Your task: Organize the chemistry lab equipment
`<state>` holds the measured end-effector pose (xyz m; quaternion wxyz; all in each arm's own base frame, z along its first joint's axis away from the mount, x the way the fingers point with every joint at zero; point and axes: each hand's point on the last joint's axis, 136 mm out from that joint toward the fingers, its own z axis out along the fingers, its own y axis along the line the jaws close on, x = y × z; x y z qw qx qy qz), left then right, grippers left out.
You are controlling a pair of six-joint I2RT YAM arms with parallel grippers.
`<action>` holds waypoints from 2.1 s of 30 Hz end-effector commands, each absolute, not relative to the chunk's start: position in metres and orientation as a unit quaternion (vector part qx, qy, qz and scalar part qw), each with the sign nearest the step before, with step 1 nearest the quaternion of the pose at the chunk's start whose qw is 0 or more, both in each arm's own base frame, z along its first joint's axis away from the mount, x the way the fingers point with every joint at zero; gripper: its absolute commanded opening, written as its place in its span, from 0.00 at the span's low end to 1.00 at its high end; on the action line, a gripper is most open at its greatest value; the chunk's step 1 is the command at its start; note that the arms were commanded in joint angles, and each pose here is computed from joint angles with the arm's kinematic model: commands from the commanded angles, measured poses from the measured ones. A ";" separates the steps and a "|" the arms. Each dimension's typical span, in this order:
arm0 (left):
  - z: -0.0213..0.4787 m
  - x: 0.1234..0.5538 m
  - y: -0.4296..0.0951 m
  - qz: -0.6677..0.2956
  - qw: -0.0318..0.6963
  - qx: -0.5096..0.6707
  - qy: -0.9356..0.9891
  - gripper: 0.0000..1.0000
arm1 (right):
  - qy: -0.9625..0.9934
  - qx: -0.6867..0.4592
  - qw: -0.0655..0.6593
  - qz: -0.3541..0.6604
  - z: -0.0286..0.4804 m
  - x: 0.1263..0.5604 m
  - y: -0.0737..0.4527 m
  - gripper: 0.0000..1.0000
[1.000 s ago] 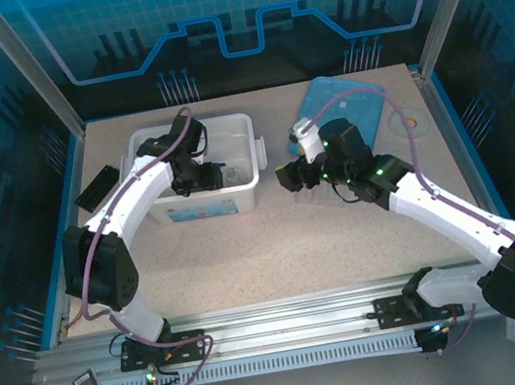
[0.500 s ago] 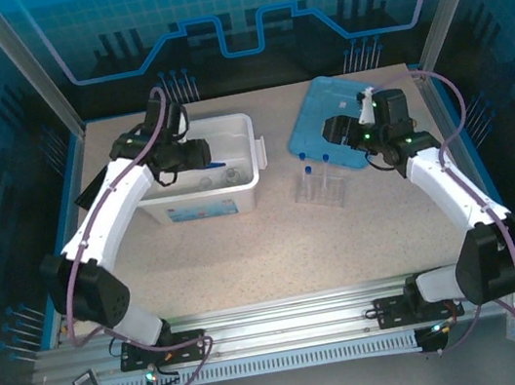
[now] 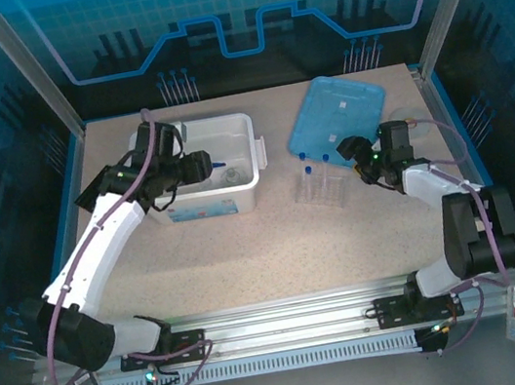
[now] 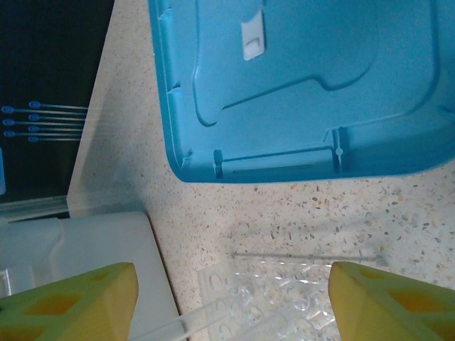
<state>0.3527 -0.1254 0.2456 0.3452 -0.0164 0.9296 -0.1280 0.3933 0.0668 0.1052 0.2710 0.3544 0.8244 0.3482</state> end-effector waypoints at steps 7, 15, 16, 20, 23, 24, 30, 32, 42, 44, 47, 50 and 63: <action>0.237 0.339 -0.125 -0.137 0.351 -0.009 0.926 0.60 | 0.788 0.413 0.259 0.376 0.087 0.406 0.059 0.72; 0.235 0.341 -0.126 -0.136 0.350 -0.007 0.927 0.60 | 0.786 0.429 0.247 0.369 0.076 0.396 0.058 0.72; 0.235 0.341 -0.126 -0.137 0.351 -0.008 0.926 0.60 | 0.786 0.431 0.246 0.368 0.075 0.395 0.058 0.72; 0.233 0.343 -0.128 -0.137 0.348 -0.007 0.927 0.60 | 0.787 0.439 0.234 0.365 0.064 0.391 0.057 0.73; 0.232 0.344 -0.128 -0.137 0.348 -0.005 0.927 0.60 | 0.788 0.442 0.228 0.364 0.057 0.393 0.057 0.73; 0.232 0.344 -0.128 -0.135 0.347 -0.005 0.928 0.60 | 0.787 0.445 0.225 0.362 0.055 0.392 0.056 0.73; 0.229 0.343 -0.126 -0.131 0.345 -0.003 0.929 0.60 | 0.780 0.451 0.230 0.368 0.053 0.406 0.052 0.72; 0.228 0.343 -0.126 -0.129 0.344 -0.004 0.930 0.60 | 0.777 0.455 0.234 0.368 0.052 0.410 0.050 0.72; 0.228 0.343 -0.126 -0.128 0.345 -0.003 0.930 0.60 | 0.753 0.484 0.247 0.371 0.044 0.429 0.040 0.70; 0.228 0.343 -0.126 -0.128 0.344 -0.003 0.930 0.60 | 0.748 0.490 0.251 0.370 0.042 0.431 0.038 0.69; 0.228 0.343 -0.126 -0.128 0.344 -0.003 0.930 0.60 | 0.735 0.502 0.262 0.373 0.042 0.436 0.032 0.68; 0.229 0.343 -0.125 -0.129 0.344 -0.004 0.930 0.60 | 0.725 0.511 0.274 0.371 0.044 0.438 0.026 0.66; 0.223 0.341 -0.126 -0.130 0.339 -0.005 0.932 0.60 | 0.687 0.533 0.334 0.362 0.064 0.435 -0.017 0.61</action>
